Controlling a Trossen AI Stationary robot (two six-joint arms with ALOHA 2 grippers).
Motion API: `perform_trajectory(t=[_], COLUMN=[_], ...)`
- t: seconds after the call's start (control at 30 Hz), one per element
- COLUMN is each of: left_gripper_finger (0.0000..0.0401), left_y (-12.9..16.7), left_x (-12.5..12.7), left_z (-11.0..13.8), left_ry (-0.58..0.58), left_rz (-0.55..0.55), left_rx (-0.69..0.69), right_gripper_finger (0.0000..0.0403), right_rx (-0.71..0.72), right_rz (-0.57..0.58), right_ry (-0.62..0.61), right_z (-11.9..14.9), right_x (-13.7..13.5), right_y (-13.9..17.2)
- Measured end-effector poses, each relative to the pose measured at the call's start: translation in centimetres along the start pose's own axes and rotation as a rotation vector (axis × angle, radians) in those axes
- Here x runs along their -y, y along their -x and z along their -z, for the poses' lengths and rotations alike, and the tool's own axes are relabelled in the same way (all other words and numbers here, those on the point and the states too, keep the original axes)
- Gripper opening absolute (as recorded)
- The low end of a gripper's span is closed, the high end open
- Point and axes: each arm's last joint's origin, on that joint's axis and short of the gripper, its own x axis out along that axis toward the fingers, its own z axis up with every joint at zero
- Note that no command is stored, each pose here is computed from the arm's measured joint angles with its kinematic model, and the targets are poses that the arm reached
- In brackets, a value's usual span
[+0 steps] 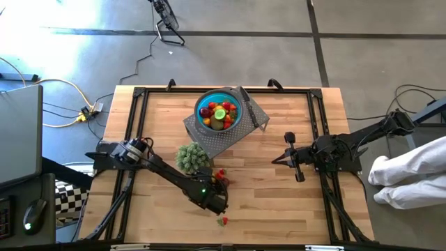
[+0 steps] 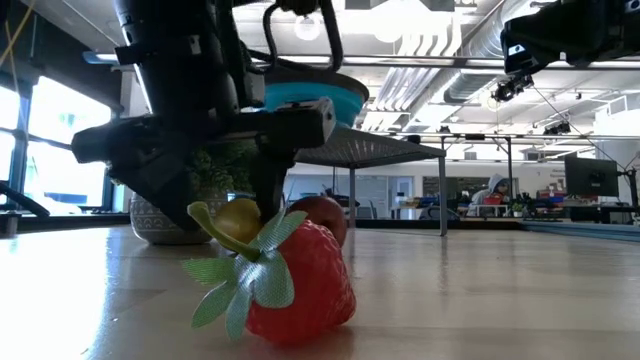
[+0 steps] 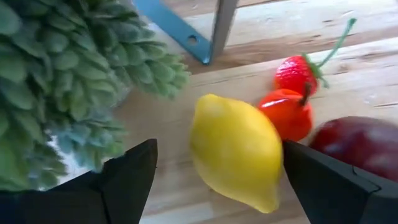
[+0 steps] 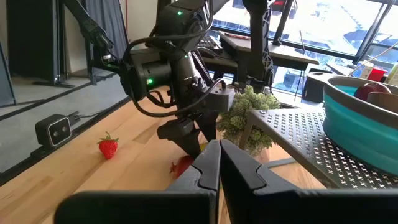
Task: Pick & Place Fruit
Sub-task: Put the lemon into the blue strainer bowl on the shelf
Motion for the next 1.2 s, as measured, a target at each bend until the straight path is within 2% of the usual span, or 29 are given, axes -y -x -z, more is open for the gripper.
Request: perform_trajectory(t=[0.2,1.2], left_gripper_finger=[0.0335,0.0335], left_y=[-0.77,-0.58], left_x=[-0.01,0.33], left_z=[0.51,0.47], left_ry=[-0.008,0.015], left_rz=[-0.015,0.019], left_rx=[0.008,0.004], right_gripper_finger=[0.0003,0.0003], right_rx=[-0.003,-0.004], right_rz=[-0.001,0.002], right_ry=[0.001,0.001], right_z=[0.03,0.03], right_x=[-0.01,0.00], right_y=[0.00,0.00])
